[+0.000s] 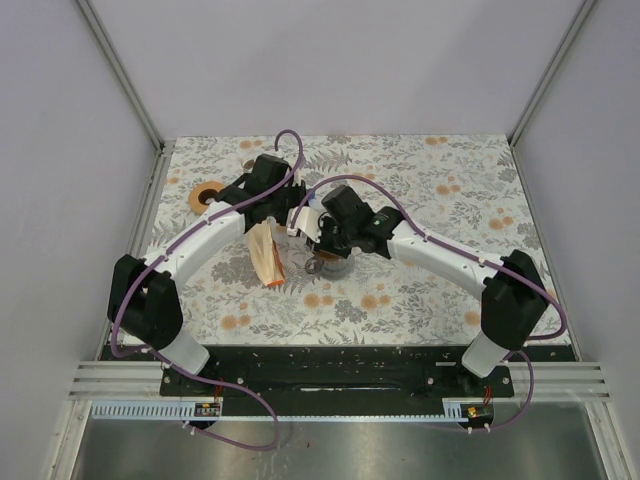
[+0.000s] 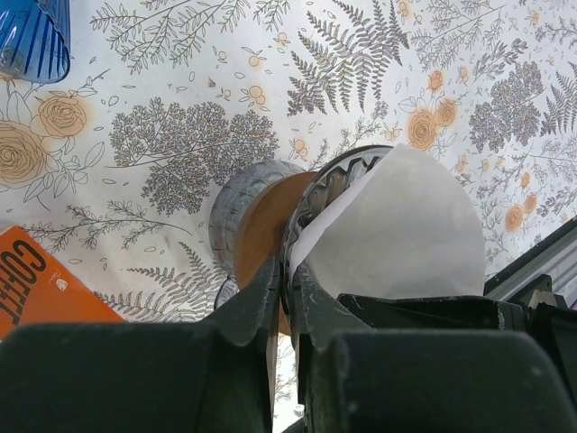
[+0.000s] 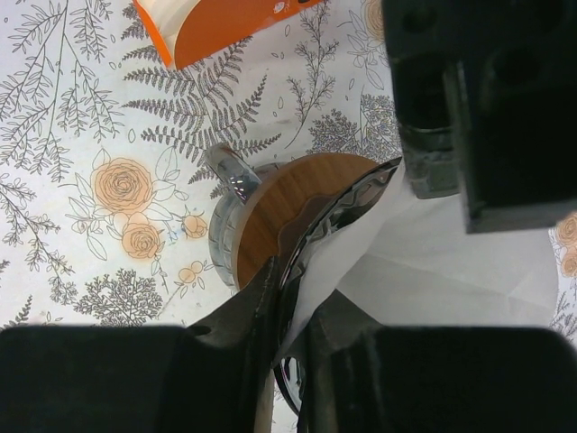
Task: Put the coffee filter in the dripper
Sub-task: Place the coffee filter in the coffee dripper.
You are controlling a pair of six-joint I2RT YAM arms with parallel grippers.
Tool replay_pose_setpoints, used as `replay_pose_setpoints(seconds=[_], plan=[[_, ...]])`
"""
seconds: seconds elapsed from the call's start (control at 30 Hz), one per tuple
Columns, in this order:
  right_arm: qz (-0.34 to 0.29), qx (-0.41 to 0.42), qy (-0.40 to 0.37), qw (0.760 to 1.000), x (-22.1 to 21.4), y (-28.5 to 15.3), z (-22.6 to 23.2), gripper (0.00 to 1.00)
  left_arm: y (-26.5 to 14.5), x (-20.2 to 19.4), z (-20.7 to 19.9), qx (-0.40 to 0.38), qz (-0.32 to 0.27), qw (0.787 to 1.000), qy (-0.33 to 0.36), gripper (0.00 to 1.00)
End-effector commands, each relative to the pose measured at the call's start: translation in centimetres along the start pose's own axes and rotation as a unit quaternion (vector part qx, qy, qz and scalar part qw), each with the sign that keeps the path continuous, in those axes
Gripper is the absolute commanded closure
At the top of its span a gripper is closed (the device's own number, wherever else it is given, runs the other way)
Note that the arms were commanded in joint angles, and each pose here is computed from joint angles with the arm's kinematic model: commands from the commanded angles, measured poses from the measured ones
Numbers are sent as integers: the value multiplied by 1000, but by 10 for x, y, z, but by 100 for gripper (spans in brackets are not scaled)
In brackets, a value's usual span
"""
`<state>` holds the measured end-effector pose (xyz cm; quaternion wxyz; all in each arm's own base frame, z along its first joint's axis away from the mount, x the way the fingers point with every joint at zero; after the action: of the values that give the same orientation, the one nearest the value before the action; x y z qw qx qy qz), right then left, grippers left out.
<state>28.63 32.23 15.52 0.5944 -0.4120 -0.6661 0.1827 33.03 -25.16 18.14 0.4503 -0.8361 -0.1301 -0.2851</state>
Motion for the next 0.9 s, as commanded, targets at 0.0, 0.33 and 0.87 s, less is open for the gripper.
replay_pose_setpoints(seconds=[0.0,0.33,0.87], plan=[[16,34,21,999,-15,3,18,75,-6,-7,-8,-12,15,1000,13,91],[-3,38,28,999,-3,-15,20,28,-6,-9,-13,-27,17,999,13,91],[-89,47,63,993,43,-66,22,8,-8,-9,-14,-28,13,999,17,89]])
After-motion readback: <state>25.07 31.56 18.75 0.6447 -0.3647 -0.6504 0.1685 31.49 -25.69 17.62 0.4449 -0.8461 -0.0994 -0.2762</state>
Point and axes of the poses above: each gripper's point midway between its finger pads, its own y axis out along the fingers, its own z axis along the line the jaws close on, x = y × z, the point moved 1 cm from there along -y, back along the fingers, and after that the axes turned 4 degrees about y, right-handed, at the moved point
